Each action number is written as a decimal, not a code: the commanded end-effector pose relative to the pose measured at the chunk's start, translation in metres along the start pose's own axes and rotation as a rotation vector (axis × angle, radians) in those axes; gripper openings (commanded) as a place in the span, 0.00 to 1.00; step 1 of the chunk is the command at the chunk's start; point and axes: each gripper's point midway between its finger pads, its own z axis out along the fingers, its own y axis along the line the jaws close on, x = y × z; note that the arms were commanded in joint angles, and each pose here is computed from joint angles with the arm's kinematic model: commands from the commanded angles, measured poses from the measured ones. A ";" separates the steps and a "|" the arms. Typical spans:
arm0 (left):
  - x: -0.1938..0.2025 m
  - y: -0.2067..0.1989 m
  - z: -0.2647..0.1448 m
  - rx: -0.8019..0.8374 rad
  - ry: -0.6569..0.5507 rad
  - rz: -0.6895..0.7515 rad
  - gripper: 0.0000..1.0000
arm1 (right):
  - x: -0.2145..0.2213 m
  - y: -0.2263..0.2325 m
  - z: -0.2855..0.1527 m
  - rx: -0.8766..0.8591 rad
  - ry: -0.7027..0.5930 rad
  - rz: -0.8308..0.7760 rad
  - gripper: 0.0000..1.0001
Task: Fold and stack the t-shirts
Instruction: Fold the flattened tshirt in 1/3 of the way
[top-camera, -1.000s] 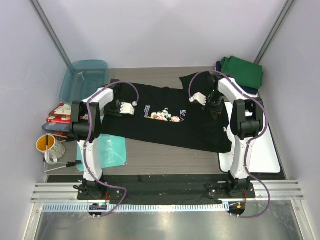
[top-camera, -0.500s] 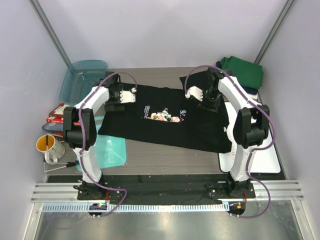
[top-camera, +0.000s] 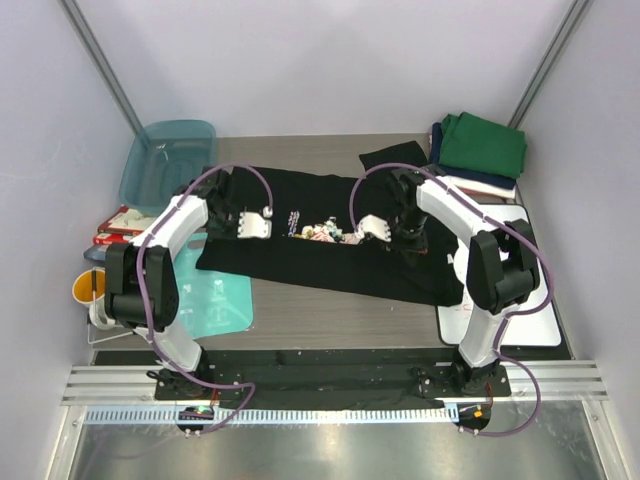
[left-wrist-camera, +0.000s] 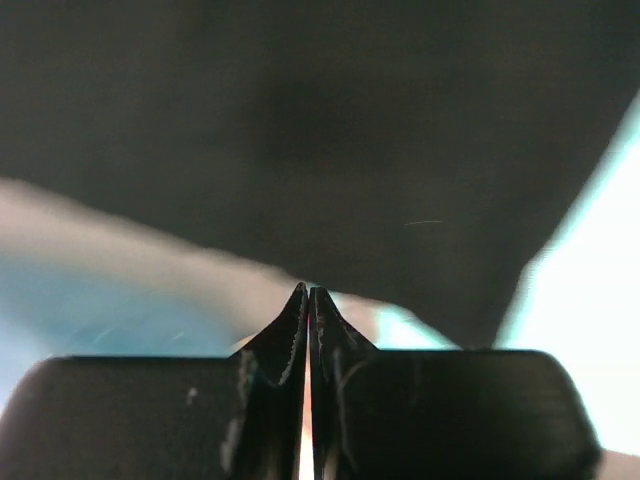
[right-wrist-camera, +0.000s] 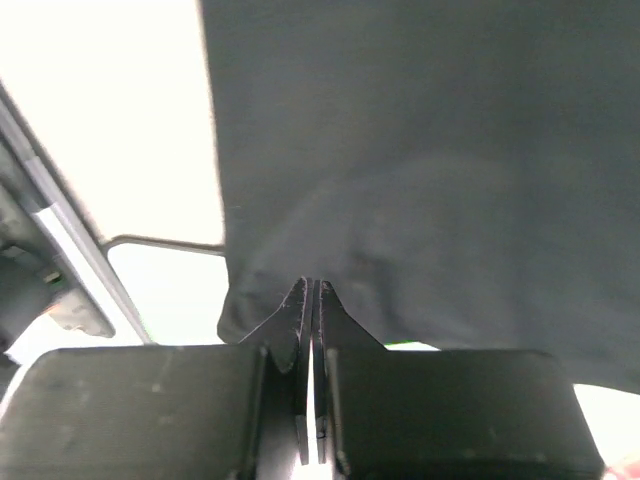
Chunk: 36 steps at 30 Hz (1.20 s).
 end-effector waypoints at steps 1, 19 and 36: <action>-0.009 -0.058 0.004 0.225 -0.079 0.087 0.00 | 0.014 0.041 -0.002 -0.109 0.040 0.009 0.01; 0.006 -0.093 0.046 0.404 -0.027 0.080 0.00 | 0.012 0.044 0.043 -0.184 0.055 0.079 0.01; -0.006 -0.188 0.019 0.658 -0.044 0.091 0.00 | 0.016 0.042 0.049 -0.229 0.066 0.142 0.01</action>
